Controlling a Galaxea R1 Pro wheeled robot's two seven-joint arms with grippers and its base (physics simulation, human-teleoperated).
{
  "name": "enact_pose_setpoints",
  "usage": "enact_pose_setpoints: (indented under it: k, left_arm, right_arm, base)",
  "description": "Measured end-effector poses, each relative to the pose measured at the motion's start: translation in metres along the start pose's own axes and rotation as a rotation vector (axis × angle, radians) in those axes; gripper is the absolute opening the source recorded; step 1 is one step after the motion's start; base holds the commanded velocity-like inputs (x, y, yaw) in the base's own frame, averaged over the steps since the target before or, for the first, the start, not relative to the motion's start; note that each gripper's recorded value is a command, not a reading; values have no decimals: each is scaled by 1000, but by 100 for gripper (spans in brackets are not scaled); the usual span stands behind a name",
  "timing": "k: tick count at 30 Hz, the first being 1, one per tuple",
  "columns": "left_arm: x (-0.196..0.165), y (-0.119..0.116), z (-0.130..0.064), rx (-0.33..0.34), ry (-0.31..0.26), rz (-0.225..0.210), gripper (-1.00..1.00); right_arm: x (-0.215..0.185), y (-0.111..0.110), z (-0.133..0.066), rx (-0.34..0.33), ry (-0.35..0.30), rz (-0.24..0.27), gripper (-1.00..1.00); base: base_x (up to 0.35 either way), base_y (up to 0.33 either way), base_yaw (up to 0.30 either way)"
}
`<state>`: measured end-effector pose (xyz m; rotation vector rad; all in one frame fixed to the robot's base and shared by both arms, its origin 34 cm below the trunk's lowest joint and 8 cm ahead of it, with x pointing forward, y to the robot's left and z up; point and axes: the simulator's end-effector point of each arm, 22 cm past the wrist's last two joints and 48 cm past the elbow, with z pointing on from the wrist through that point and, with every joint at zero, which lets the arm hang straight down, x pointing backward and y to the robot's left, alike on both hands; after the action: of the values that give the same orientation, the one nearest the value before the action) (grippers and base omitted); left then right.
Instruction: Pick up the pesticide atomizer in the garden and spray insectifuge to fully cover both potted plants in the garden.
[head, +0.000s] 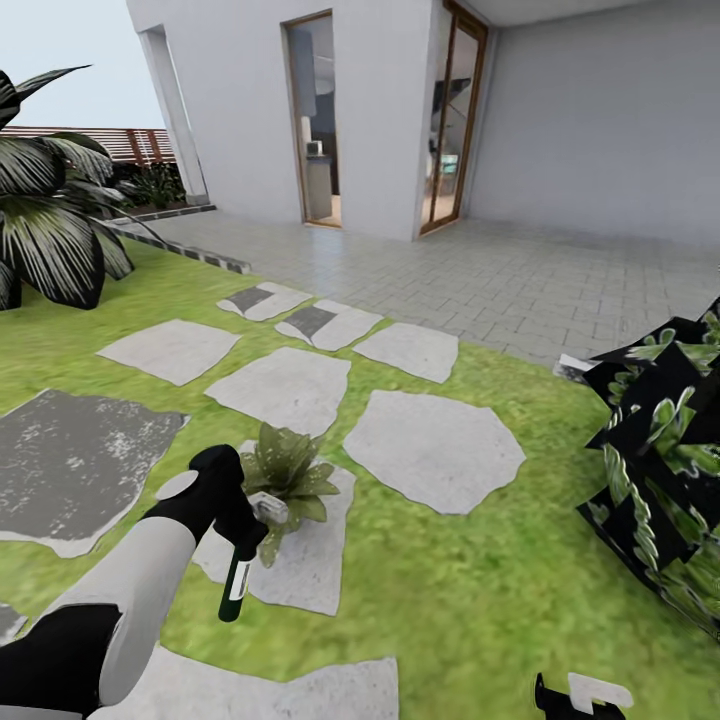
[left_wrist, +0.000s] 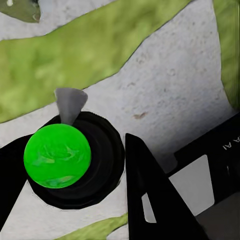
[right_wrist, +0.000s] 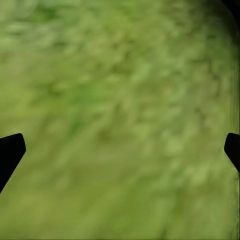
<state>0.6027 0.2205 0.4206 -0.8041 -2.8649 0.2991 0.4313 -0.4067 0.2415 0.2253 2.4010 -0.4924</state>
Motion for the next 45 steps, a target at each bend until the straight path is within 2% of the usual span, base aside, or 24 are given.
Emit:
enact_pose_setpoints:
  k: [5,14,19,24,29,34,39,45]
  left_arm:
    - [0,0,0,-1,0,-1,-100]
    - [-2,8,-6,-31,-16,-11,-100]
    - [9,17,-1,-80,24,-8,-100]
    - [11,20,0,-95,33,-8,-100]
    - [11,35,0,-172,31,-17,-100]
    - [9,35,0,-174,25,-19,-100]
    - [6,25,4,-141,17,-18,-100]
    - [4,23,3,-134,10,-21,-100]
  right_arm:
    - [0,1,0,-1,0,0,100]
    - [0,2,-1,-3,0,1,100]
    - [0,2,0,-3,1,0,100]
    - [1,2,0,-4,1,0,100]
    - [0,2,0,-4,1,0,100]
    - [0,2,0,-4,1,0,100]
    - [0,2,0,-3,0,0,100]
    - [0,2,-1,-3,0,0,100]
  base:
    - [1,-272,26]
    - [84,-262,247]
    - [164,-138,150]
    - [16,-12,11]
    - [1,-1,0]
    - [17,-14,0]
    - [155,-175,5]
    - [203,-207,257]
